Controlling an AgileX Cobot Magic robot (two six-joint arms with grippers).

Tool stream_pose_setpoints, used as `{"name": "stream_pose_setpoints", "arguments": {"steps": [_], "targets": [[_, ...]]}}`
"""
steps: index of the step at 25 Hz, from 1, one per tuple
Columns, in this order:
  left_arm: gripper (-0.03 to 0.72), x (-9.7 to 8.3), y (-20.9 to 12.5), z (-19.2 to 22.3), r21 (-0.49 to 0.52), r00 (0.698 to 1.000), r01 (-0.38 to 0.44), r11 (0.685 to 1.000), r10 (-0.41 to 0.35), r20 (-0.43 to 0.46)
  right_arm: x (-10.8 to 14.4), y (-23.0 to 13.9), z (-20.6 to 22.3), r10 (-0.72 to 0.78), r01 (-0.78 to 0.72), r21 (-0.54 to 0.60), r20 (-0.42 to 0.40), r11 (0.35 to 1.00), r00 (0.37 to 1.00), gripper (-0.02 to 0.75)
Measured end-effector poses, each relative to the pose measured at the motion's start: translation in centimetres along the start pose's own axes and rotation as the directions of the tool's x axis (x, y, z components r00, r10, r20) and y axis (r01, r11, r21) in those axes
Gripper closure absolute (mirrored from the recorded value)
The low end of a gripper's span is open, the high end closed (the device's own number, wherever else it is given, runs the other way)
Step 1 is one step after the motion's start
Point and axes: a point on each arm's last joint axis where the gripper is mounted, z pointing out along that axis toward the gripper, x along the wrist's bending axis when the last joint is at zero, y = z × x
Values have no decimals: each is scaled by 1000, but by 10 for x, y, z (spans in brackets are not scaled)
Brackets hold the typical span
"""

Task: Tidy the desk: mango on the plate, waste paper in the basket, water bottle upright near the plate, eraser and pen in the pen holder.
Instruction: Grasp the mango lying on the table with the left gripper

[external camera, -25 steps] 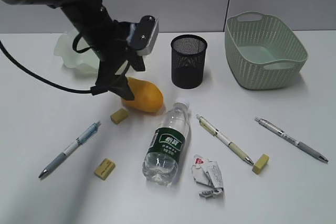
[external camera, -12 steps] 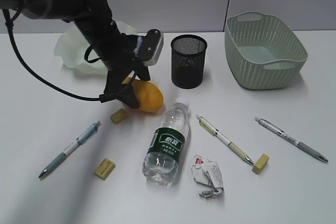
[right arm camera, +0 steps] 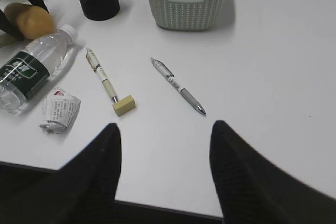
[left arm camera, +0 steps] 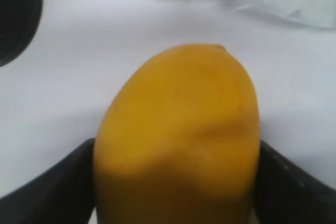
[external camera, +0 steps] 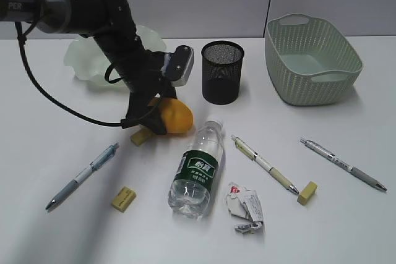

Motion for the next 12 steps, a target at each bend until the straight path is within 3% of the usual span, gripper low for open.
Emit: {"name": "stream_pose_setpoints", "arguments": {"steps": [2, 12], "targets": [[74, 1, 0, 0, -2, 1000, 1, 1000, -1, -4, 0, 0, 0, 0, 0, 0, 0, 1000, 1000, 302], [75, -1, 2, -5, -8, 1000, 1, 1000, -1, 4, 0, 0, 0, 0, 0, 0, 0, 1000, 1000, 302]]}}
